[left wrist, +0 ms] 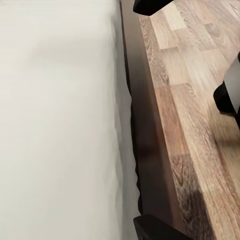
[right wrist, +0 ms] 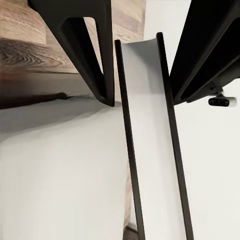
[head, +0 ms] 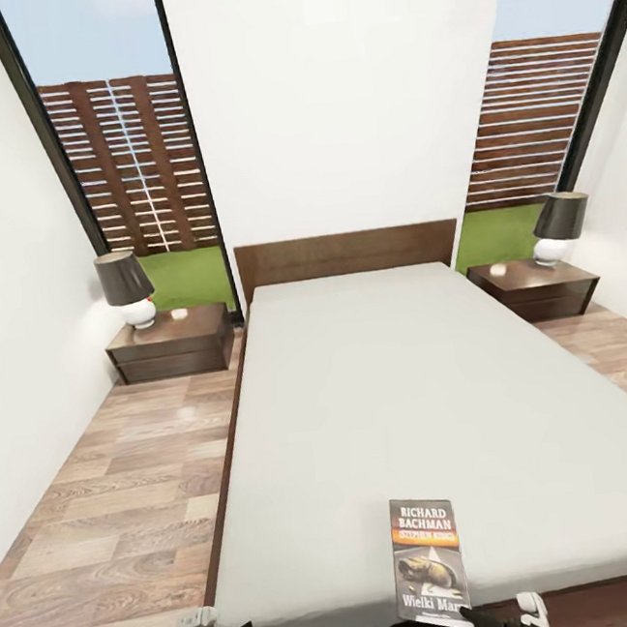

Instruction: In the bedroom, move the book from the bed onto either nightstand, and place the two sandals side by side next to the bed.

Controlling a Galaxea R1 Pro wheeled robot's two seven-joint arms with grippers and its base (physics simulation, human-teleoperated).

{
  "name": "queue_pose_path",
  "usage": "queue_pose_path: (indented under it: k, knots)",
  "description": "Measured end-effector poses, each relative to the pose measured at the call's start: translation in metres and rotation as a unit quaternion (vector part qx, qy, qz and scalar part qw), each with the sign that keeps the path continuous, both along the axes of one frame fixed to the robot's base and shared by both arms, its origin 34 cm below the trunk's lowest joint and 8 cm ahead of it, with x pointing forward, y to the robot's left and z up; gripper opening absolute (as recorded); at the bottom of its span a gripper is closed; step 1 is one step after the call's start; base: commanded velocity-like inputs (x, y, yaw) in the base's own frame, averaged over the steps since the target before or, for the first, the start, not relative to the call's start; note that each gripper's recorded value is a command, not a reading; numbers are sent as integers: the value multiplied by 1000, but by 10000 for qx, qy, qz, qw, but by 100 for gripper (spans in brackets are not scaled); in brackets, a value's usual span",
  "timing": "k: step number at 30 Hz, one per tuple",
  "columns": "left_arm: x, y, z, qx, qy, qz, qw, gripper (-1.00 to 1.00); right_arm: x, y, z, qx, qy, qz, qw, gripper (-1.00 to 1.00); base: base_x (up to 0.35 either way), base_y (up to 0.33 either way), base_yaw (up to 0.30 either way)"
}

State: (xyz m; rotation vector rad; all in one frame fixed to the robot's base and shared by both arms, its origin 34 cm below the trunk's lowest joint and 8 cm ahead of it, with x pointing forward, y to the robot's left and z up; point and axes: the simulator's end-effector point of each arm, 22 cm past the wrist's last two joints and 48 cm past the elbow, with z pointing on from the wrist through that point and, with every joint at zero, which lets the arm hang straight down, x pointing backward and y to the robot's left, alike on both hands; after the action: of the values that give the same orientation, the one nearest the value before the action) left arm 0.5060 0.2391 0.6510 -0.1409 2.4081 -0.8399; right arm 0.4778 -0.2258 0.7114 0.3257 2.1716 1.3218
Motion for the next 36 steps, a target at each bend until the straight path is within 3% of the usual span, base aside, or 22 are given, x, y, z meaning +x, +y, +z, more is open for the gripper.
queue_pose_path:
  k: [14, 21, 36]
  knots:
    - [5, 0, 8, 6, -104, 11, 9999, 100, 4, 0, 7, -5, -99, -9, 10000, -100, 0, 0, 0]
    - [7, 1, 3, 139, -59, 100, 9998, 100, 4, 1, 8, 6, -110, -7, 9999, -100, 0, 0, 15]
    - [9, 1, -1, 276, -16, 203, 9994, 100, 4, 1, 8, 1, -104, -3, 9999, -100, 0, 0, 262]
